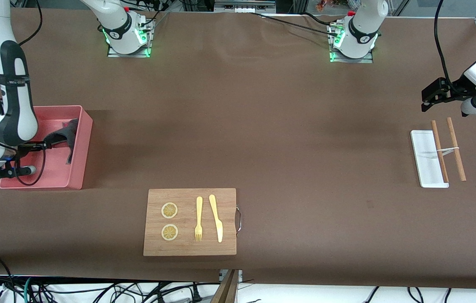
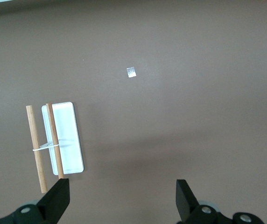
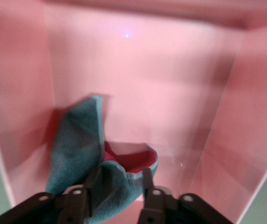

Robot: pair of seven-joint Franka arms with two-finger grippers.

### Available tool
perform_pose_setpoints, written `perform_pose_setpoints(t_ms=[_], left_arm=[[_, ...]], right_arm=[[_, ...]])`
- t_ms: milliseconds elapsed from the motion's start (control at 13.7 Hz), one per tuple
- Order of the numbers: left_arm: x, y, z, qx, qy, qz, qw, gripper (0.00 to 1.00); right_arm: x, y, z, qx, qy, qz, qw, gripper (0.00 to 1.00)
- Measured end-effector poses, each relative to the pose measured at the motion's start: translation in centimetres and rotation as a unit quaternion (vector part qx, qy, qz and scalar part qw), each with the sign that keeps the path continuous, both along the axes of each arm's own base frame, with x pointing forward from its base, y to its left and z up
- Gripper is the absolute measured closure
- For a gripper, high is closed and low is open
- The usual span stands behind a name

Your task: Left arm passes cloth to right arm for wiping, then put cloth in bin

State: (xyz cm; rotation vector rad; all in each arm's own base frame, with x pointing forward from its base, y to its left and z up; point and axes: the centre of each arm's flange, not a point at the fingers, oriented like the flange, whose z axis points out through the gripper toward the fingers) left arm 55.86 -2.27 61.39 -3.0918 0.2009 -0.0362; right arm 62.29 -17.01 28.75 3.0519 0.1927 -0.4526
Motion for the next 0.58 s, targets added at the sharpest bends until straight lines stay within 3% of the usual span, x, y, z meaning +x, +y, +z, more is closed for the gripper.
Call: perform_pose_setpoints(t_ms=[218,364,582], left_arm=[[0.0,0.0,0.0,0.000,0.000,0.000,1.000,0.00],[0.0,0.0,0.0,0.000,0.000,0.000,1.000,0.00],[0.0,0.0,0.0,0.000,0.000,0.000,1.000,0.00]], right_arm=[[1.3,0.2,5.0,0.003,-0.040,-0.001,0.999,0.21],[1.1,0.7,9.3,0.013,-0.040,-0.001,0.999,0.01],[0.4,3.5,16.4,0.037,-0.034,0.014,0.999,0.00]])
